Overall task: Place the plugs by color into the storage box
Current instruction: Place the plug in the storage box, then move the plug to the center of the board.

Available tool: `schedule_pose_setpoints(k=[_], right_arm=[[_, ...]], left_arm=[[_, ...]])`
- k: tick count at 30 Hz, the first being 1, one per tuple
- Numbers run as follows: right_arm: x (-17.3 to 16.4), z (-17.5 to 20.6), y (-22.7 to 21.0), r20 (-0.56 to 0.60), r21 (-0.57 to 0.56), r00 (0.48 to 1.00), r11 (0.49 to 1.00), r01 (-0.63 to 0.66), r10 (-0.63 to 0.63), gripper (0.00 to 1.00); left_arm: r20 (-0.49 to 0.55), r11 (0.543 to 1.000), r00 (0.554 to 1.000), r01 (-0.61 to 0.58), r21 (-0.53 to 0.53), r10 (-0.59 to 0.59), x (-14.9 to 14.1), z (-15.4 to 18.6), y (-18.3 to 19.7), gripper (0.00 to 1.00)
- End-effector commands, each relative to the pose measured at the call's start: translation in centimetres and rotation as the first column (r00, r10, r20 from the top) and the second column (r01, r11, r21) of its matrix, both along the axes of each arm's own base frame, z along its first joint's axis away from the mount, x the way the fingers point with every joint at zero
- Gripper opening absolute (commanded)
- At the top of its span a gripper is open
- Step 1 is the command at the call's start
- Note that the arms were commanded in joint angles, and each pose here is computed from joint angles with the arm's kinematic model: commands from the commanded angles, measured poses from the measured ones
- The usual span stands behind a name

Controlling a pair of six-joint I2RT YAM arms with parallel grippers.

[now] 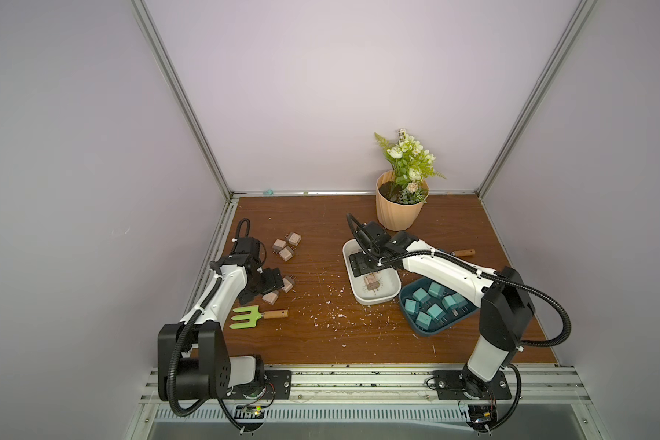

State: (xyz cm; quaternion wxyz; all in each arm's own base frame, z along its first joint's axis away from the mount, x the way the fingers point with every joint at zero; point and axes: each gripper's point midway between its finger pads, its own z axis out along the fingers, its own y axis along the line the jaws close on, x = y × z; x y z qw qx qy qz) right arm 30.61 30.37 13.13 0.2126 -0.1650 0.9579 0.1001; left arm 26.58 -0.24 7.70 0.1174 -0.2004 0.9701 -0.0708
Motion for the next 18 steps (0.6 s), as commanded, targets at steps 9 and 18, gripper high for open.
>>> schedule_pose_setpoints(k=[9, 18], right_arm=[[-1.0, -0.3, 0.7, -0.013, 0.021, 0.999, 0.999, -0.035, 0.035, 0.87], [-0.5, -0.2, 1.3, -0.006, 0.008, 0.997, 0.997, -0.072, 0.072, 0.87]], left_arm=[[0.089, 0.996, 0.992, 0.092, -0.014, -0.091, 4.0, -1.0, -0.3, 0.99], [0.088, 0.985, 0.995, 0.055, -0.161, -0.041, 3.3, -3.2, -4.1, 0.99]])
